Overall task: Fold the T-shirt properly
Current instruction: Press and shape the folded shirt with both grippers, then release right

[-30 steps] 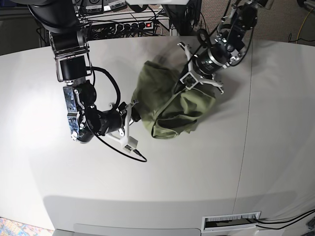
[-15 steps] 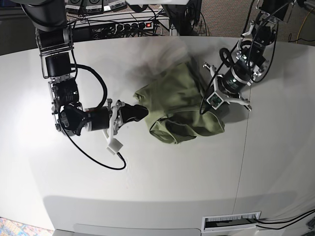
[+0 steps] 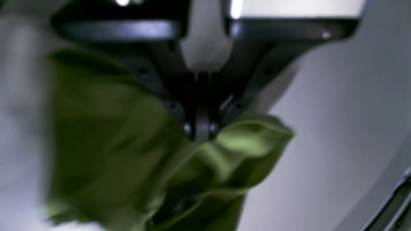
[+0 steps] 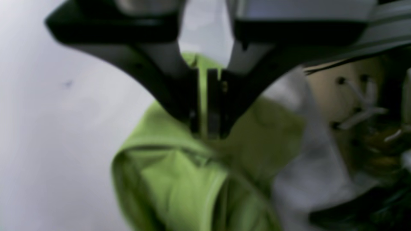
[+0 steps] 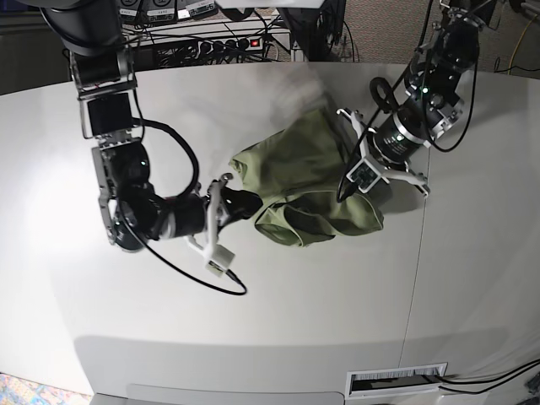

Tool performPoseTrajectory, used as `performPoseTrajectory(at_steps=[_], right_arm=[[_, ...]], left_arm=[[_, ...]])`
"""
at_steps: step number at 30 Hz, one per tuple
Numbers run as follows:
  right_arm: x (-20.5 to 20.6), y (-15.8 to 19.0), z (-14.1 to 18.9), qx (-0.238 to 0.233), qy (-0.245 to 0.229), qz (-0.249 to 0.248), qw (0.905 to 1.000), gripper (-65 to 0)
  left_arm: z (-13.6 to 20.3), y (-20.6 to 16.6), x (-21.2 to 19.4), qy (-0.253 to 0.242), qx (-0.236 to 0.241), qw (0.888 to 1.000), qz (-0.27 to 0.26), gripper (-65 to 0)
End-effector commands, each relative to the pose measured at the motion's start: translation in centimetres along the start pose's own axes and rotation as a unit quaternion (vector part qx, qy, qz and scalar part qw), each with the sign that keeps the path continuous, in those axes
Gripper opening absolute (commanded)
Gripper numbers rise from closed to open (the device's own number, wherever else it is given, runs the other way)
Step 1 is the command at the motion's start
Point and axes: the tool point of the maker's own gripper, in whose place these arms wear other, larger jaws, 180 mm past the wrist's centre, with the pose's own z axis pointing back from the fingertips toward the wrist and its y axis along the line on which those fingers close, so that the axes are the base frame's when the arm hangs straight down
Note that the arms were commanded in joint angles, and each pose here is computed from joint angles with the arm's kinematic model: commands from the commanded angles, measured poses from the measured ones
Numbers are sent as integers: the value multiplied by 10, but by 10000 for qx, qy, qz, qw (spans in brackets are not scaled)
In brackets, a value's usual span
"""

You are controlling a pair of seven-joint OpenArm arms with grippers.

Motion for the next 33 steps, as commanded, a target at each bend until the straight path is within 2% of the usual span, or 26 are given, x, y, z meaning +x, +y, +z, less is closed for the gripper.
performPoseTrajectory(at_steps=[1, 3, 7, 11, 16, 21, 24, 27, 29, 33], right_arm=[[29, -2, 11, -99, -306, 240, 9992, -613], [39, -3, 11, -149, -344, 337, 9987, -584], [51, -5, 17, -213, -415, 444, 9979, -503], [55, 5, 12, -27, -411, 529, 9977, -492], [39, 22, -19, 68, 229, 896, 9957, -492], [22, 13, -41, -540, 1068, 1432, 9824, -493], [39, 4, -45, -920, 763, 1663, 9788, -499], [58, 1, -46, -1125, 345, 1858, 9755, -568], [70, -1, -45, -1236, 97, 1981, 9723, -572], [78, -15, -39, -1658, 64, 2256, 9600, -572]], left_arm=[[5, -2, 11, -213, -60, 9997, 100, -650], [8, -17, 8, -238, -287, 9986, 366, -650], [9, -36, 5, -244, -525, 9969, 534, -650], [6, -43, 6, -300, -568, 9955, 699, -650], [5, -53, 16, -468, -721, 9917, 958, -650], [3, -57, 19, -513, -749, 9905, 1035, -650], [3, -59, 18, -503, -763, 9900, 1072, -650], [5, -63, 14, -453, -790, 9897, 1107, -650], [6, -65, 12, -432, -806, 9893, 1137, -650], [9, -70, 8, -416, -840, 9883, 1202, -650]])
